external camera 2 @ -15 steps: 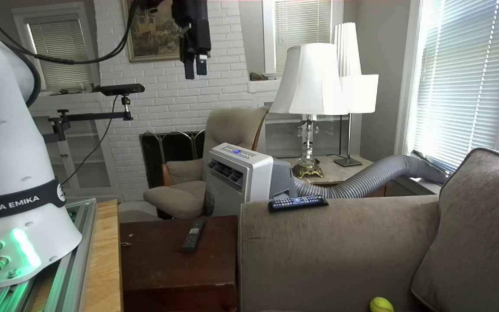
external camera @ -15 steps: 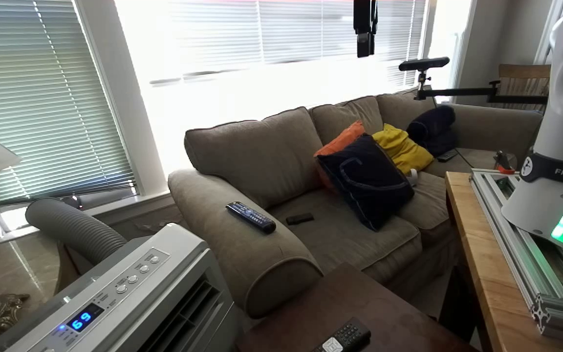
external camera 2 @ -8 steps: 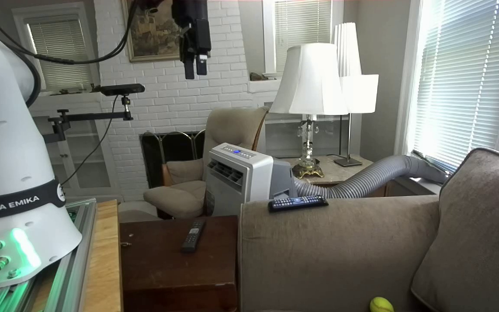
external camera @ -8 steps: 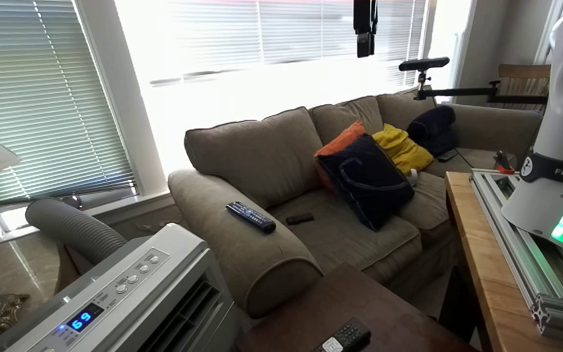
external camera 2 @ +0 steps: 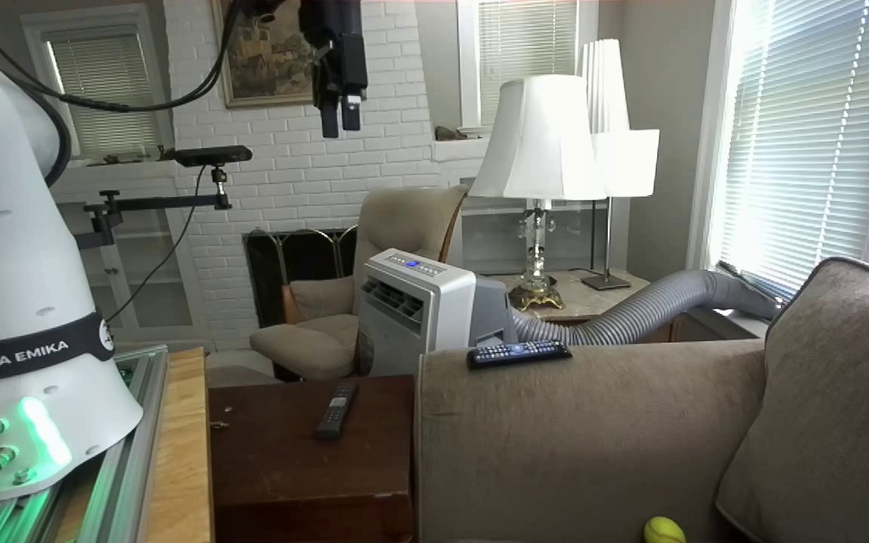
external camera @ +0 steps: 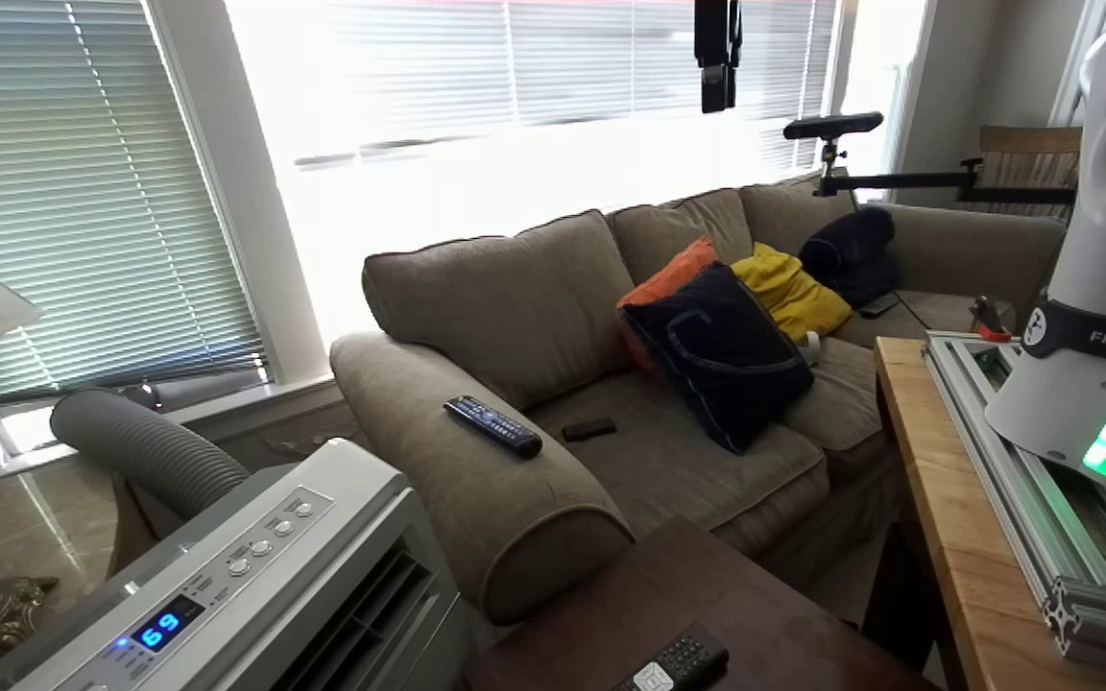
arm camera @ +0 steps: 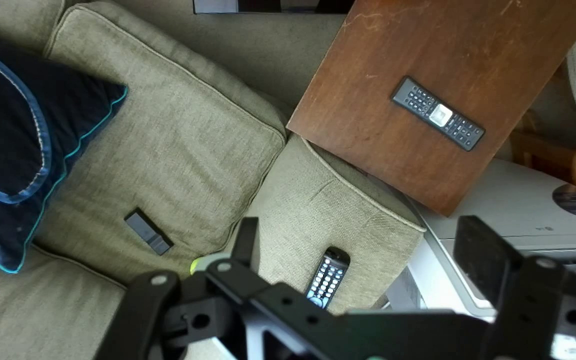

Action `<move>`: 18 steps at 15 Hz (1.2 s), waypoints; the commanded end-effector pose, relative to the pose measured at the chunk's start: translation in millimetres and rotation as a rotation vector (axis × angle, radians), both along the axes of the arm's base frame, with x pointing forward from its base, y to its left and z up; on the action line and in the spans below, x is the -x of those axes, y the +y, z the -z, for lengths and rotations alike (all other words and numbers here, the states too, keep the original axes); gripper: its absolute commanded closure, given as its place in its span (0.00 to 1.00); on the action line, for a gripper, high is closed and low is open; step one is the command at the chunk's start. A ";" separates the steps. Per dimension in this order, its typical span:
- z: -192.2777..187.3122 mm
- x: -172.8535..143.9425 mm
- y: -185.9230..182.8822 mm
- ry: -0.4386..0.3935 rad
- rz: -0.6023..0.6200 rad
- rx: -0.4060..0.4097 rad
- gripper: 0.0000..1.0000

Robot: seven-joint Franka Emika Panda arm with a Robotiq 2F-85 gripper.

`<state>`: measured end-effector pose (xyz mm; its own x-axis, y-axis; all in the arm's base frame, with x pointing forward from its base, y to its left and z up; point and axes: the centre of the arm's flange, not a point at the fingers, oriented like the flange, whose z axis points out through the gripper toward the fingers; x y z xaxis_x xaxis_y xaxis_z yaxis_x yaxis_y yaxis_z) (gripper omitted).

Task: Press on the machine

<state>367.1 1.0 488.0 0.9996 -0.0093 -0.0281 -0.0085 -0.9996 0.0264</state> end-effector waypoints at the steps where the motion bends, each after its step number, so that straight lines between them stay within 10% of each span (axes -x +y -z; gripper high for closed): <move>1: 0.0 0.0 0.0 0.000 0.000 0.000 0.00; 18: 7.7 -31.1 23.8 -0.084 -0.048 -0.072 0.00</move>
